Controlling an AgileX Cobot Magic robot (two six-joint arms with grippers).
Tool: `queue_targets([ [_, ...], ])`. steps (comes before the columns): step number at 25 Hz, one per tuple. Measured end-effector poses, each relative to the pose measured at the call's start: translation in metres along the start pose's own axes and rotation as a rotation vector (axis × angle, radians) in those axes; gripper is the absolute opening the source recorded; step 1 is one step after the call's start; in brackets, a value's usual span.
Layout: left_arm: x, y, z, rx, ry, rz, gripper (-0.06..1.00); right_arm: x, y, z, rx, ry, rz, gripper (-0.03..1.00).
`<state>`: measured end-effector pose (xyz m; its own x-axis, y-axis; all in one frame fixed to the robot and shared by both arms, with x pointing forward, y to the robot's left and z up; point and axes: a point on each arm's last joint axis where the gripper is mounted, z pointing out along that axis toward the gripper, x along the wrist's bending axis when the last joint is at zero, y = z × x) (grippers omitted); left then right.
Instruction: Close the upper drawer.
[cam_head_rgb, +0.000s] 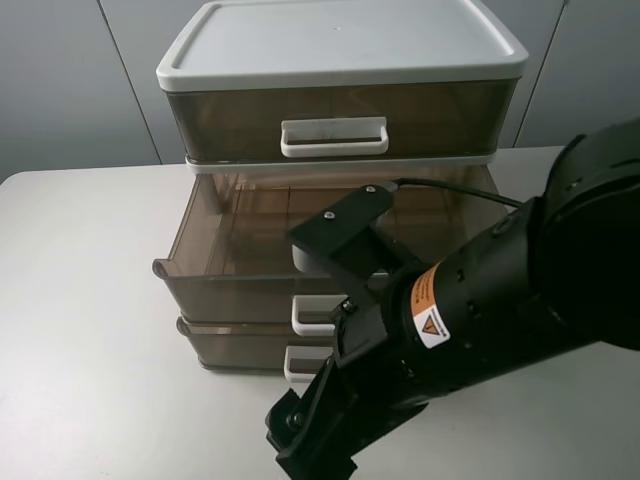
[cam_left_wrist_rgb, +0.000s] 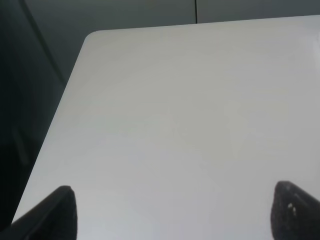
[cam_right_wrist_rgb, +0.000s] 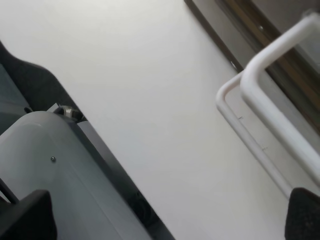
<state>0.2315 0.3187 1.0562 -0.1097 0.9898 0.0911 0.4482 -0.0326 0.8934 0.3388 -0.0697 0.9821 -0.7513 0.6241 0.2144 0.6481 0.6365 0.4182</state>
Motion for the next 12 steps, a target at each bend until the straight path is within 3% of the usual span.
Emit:
queue_targets([
  [12,0.0,0.0,0.0,0.0,0.0,0.0,0.74,-0.016,0.015,-0.002,-0.131,-0.035,0.029,0.7],
])
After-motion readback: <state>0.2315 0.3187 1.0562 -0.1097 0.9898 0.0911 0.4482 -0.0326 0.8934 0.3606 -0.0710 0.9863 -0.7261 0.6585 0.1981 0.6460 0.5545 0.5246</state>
